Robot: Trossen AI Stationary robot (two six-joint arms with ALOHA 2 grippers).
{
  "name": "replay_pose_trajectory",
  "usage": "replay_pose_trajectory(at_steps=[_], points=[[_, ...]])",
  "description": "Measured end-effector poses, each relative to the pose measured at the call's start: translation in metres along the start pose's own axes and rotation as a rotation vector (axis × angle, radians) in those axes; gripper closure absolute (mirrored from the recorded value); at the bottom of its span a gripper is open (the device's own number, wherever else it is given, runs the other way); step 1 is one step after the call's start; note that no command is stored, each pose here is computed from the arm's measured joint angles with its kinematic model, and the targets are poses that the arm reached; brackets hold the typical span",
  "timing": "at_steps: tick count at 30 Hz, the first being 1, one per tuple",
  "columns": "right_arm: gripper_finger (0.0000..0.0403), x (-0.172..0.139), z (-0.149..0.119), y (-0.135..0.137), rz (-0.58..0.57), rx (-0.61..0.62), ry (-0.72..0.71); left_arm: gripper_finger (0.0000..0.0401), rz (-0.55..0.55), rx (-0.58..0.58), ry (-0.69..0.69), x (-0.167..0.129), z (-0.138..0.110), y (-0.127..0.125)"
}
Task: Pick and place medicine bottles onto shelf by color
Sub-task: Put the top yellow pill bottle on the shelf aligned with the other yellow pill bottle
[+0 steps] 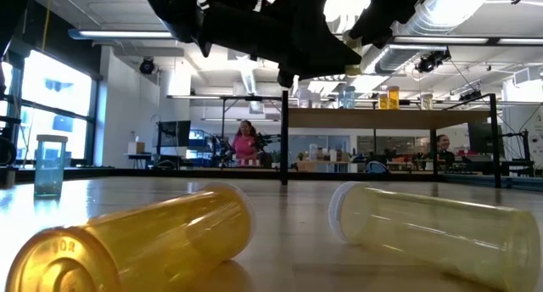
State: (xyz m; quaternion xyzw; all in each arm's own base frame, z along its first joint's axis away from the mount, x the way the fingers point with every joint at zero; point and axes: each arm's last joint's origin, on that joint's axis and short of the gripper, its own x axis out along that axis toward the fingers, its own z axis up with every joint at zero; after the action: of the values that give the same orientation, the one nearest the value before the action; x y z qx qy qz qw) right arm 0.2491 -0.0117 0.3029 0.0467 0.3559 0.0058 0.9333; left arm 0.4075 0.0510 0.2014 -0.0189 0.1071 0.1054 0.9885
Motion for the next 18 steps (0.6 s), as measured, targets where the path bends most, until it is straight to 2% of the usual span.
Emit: replay_pose_trajectory(at_steps=[8, 18], points=[[0.0299, -0.010, -0.001, 0.000, -0.026, -0.003, -0.019, 0.0208, 0.002, 0.003, 0.008, -0.003, 0.004, 0.001], [0.0299, -0.057, -0.004, -0.001, -0.183, 0.000, -0.136, 0.0199, 0.020, 0.062, 0.027, -0.029, 0.035, 0.010]])
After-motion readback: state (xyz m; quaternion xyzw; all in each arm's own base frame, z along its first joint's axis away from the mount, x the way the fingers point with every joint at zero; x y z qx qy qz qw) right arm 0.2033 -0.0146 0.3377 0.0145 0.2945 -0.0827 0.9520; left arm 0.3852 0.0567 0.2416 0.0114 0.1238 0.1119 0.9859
